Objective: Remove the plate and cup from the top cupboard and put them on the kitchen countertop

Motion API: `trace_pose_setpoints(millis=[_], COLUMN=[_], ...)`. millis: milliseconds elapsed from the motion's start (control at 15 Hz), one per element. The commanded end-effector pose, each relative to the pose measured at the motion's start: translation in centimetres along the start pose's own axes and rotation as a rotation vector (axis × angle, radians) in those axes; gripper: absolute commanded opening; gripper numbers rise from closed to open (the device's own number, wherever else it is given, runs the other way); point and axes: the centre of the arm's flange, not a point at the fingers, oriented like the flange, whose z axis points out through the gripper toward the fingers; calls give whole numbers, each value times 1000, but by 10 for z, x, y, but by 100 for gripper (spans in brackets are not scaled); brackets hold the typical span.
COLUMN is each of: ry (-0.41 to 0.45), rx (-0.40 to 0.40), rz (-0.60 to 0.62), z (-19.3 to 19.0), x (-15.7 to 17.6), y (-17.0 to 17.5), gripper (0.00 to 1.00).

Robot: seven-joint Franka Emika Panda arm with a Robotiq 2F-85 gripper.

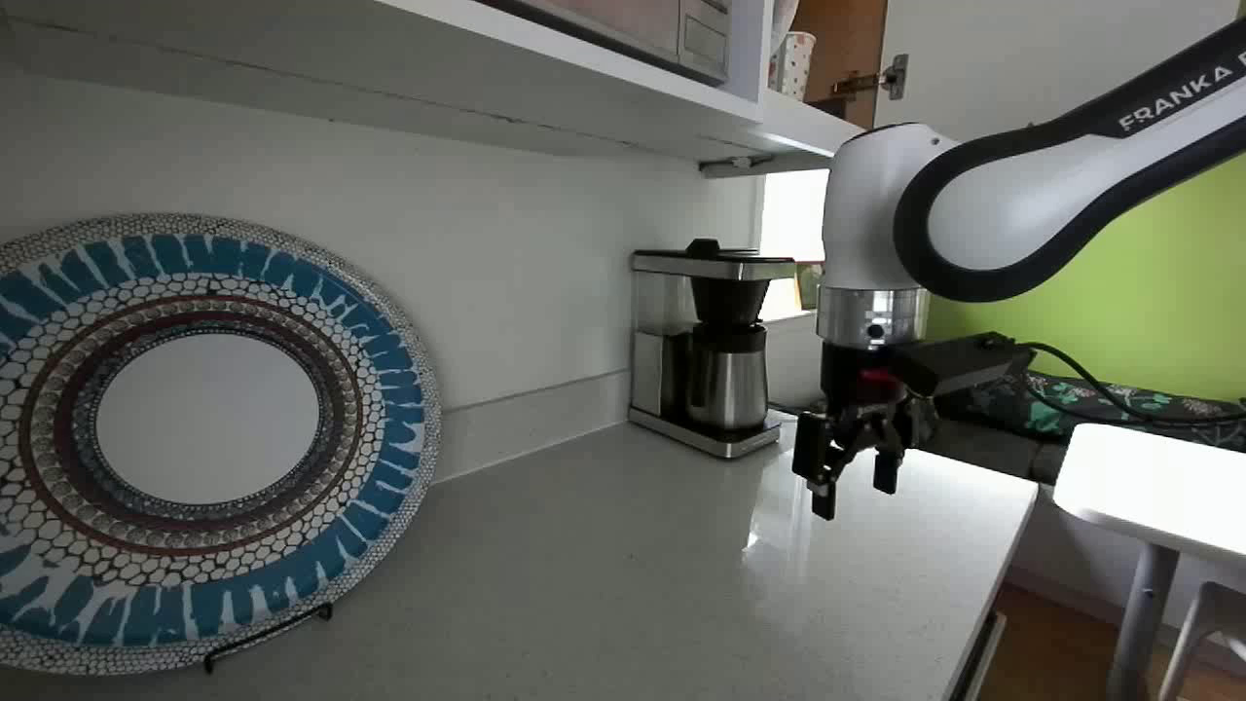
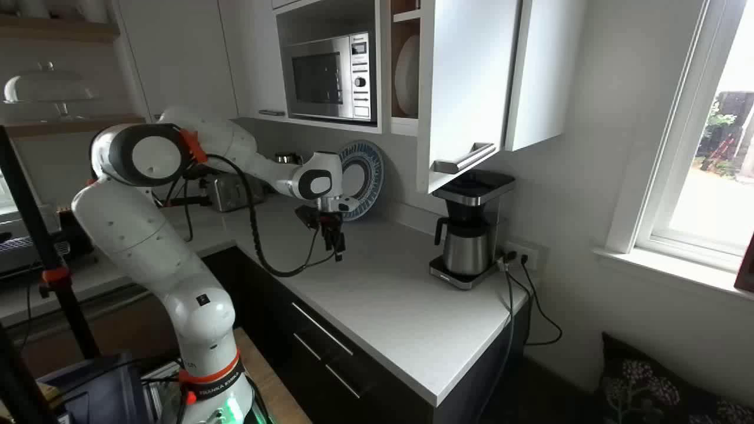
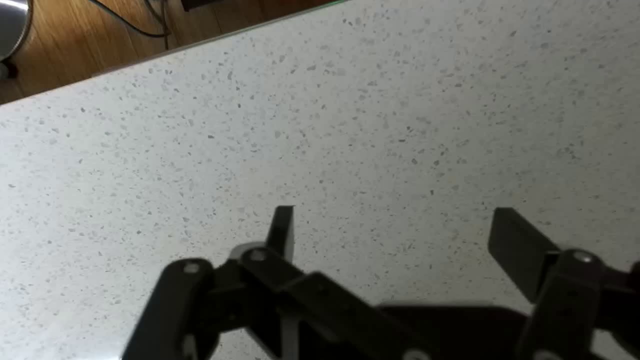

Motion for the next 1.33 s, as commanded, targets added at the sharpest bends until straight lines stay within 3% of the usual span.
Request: trace_pose_setpoints(millis=[0,267,400,800,1133,1267], ry=[0,0,51,317,570,633], rx=[0,0,-55,-226,-383,-424], rz=[0,0,-4,-4,-30,-24], z=[0,0,-23,-117,-199,-226], x=[0,0,0,3,4,1], y=[0,0,11,44,56,56], gripper=[100,100,100,100,100,100])
